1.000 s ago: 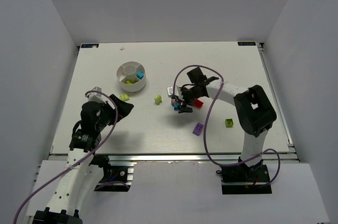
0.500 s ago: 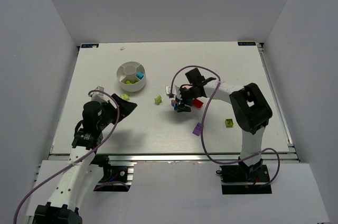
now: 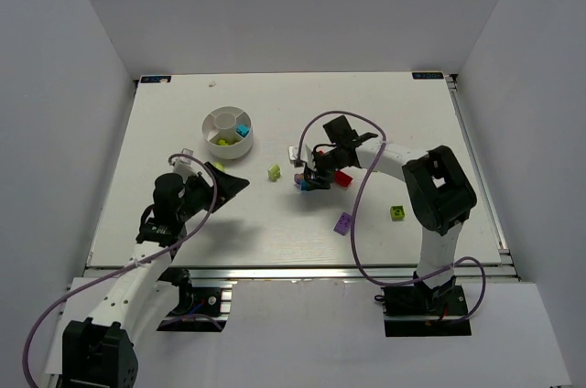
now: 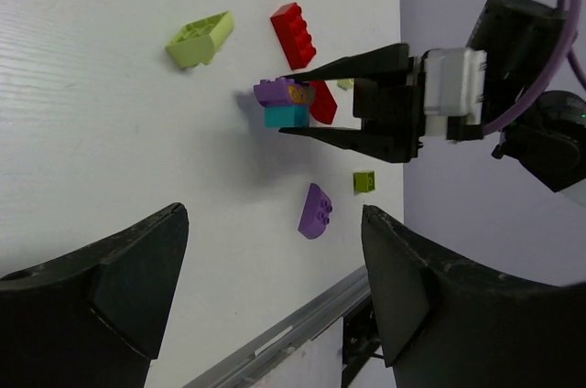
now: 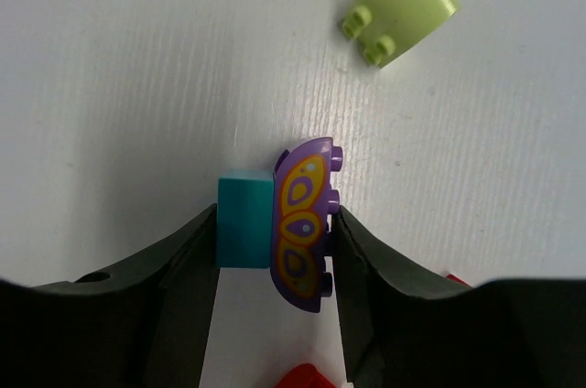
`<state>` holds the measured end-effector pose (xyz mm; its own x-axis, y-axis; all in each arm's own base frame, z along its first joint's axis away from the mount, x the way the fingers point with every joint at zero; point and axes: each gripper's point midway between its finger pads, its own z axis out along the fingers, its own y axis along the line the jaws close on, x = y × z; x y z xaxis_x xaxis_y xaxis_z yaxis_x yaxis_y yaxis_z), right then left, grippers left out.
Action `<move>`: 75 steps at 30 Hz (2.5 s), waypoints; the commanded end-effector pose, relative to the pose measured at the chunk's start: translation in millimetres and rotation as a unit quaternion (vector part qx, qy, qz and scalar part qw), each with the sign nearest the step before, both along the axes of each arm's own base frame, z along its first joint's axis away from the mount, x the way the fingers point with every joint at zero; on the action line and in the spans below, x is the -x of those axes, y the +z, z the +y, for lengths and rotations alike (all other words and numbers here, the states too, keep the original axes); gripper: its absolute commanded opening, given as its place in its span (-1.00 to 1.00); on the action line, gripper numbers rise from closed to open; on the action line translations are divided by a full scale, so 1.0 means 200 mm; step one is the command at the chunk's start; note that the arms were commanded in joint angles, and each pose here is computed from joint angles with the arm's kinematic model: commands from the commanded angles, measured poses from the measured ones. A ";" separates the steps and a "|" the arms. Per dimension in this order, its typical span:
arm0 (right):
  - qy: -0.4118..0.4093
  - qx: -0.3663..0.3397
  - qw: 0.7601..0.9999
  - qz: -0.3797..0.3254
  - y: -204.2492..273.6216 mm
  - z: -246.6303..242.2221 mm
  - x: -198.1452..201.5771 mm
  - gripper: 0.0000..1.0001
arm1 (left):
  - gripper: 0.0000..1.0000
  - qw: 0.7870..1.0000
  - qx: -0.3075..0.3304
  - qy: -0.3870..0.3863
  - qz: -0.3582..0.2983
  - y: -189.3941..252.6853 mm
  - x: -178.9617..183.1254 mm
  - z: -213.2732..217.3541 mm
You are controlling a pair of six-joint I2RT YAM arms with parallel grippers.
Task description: Sort the legos into containers by color
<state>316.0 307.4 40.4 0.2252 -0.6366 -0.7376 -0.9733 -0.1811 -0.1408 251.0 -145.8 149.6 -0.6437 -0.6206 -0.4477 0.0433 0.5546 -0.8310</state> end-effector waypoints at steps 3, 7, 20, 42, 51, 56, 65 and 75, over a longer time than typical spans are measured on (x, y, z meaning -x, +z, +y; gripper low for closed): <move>-0.003 -0.089 0.996 0.004 0.36 0.10 0.04 -0.88 | 0.69 0.997 0.020 -0.057 -0.045 0.10 -0.01 -0.14; -0.029 -0.125 0.991 0.026 0.50 0.16 0.07 -0.93 | 0.68 0.996 0.020 -0.073 -0.041 0.09 -0.03 -0.21; -0.069 -0.171 0.983 0.012 0.66 0.29 0.15 -0.89 | 0.65 0.992 0.024 -0.102 -0.068 0.20 -0.12 -0.37; -0.050 -0.189 0.981 0.002 0.76 0.34 0.24 -0.85 | 0.49 0.990 0.018 -0.125 -0.064 0.19 -0.17 -0.48; -0.046 -0.191 0.980 -0.003 0.77 0.34 0.26 -0.77 | 0.14 0.990 0.019 -0.130 -0.058 0.17 -0.16 -0.49; -0.042 -0.193 0.980 0.000 0.78 0.34 0.26 -0.53 | -0.22 0.989 0.022 -0.136 -0.060 0.18 -0.16 -0.50; -0.044 -0.191 0.981 0.005 0.76 0.34 0.26 0.08 | -0.52 0.985 0.007 -0.152 -0.076 0.20 -0.13 -0.49; 0.030 -0.181 0.983 0.021 0.74 0.26 0.35 0.79 | -0.66 0.968 -0.122 -0.193 -0.106 0.11 -0.03 -0.38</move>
